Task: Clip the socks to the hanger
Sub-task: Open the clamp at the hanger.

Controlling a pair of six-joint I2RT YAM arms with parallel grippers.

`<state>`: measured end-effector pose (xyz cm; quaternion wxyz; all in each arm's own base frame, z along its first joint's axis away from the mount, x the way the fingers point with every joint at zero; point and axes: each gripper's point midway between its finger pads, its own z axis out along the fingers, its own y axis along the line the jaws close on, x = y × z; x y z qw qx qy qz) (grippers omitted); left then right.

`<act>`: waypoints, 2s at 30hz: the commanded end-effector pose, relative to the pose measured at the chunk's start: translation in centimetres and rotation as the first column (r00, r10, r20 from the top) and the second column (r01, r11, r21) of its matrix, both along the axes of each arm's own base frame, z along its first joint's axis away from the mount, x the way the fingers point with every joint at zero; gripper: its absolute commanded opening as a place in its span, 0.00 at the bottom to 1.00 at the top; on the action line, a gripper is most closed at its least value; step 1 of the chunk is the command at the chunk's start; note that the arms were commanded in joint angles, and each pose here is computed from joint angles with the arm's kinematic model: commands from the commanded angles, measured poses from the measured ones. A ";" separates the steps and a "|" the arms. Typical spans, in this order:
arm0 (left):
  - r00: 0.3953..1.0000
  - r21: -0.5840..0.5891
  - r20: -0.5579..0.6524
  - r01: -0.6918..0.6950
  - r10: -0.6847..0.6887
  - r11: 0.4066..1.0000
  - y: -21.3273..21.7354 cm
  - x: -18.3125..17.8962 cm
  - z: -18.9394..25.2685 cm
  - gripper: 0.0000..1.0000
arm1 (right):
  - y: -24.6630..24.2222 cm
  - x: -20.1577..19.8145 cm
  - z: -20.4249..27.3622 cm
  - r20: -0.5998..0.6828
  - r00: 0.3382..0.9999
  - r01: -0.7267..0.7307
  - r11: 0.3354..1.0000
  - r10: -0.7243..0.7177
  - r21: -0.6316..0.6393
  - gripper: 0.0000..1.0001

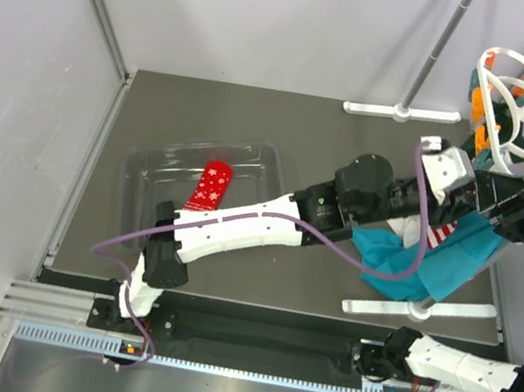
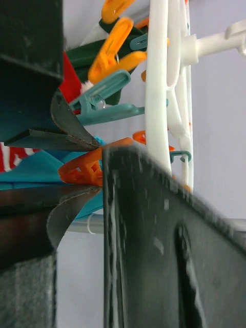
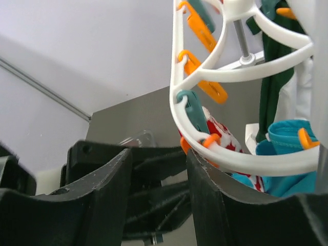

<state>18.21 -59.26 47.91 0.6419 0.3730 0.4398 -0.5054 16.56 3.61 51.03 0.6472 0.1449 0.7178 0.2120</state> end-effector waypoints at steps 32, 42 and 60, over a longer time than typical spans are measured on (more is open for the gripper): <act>0.890 -0.044 0.277 -0.365 0.362 0.930 4.5 -1.1 5.9 0.00 | -1.0 1.2 -0.5 -0.052 0.989 0.139 0.990 -0.140 -0.029 0.59; 0.876 -0.047 0.302 -0.380 0.376 0.924 4.3 -1.7 5.9 0.00 | -0.5 2.3 -0.1 -0.044 0.979 0.199 0.980 -0.198 0.017 0.53; 0.877 -0.045 0.307 -0.375 0.370 0.926 3.8 -2.6 5.5 0.10 | -0.7 2.7 -0.6 -0.039 0.969 0.248 0.967 -0.246 0.066 0.08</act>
